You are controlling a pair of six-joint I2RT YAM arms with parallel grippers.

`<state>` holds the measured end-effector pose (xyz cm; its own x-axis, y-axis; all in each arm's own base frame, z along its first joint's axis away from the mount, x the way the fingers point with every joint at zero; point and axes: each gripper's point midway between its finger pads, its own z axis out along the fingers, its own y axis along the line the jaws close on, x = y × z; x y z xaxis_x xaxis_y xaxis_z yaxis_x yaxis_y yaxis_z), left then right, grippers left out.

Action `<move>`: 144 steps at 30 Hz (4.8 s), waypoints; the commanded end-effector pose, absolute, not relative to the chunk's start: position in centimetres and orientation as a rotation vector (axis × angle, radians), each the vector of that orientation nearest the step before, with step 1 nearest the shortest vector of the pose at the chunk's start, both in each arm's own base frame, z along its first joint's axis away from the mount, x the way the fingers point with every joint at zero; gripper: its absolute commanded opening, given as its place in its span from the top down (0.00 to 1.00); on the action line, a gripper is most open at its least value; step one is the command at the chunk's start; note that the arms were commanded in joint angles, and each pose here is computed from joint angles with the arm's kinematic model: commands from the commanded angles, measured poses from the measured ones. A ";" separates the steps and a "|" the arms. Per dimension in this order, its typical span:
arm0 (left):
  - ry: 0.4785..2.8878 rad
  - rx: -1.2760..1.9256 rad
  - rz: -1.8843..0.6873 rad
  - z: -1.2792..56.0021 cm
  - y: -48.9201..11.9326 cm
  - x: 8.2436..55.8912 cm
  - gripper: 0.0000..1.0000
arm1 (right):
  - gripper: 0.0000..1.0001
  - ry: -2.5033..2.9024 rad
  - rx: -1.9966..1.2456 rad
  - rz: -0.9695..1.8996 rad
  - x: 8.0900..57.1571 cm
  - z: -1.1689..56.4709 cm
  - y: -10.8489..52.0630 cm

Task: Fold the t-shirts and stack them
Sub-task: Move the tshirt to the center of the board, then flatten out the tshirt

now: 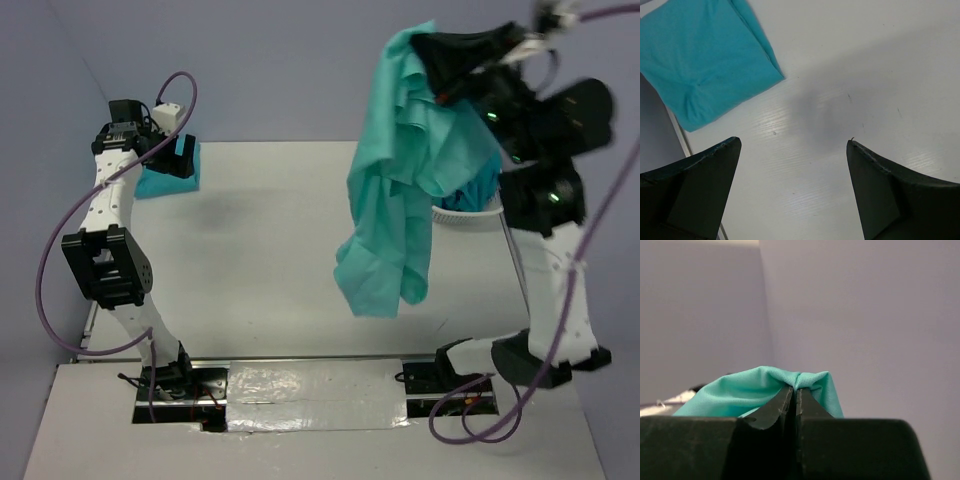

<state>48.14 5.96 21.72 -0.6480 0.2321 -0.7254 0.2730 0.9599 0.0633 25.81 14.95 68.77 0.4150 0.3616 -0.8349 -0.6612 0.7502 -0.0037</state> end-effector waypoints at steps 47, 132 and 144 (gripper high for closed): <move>2.385 1.377 -0.164 2.4 -26.4 38.6 0.10 | 0.21 2.454 -0.288 0.745 18.7 7.0 22.1; 2.466 1.057 -0.072 13.0 -8.0 29.2 0.01 | 0.26 2.704 0.229 0.397 19.6 3.2 19.6; 2.384 0.989 0.017 10.0 -10.5 32.5 0.01 | 0.27 2.827 0.146 0.338 15.5 1.0 20.0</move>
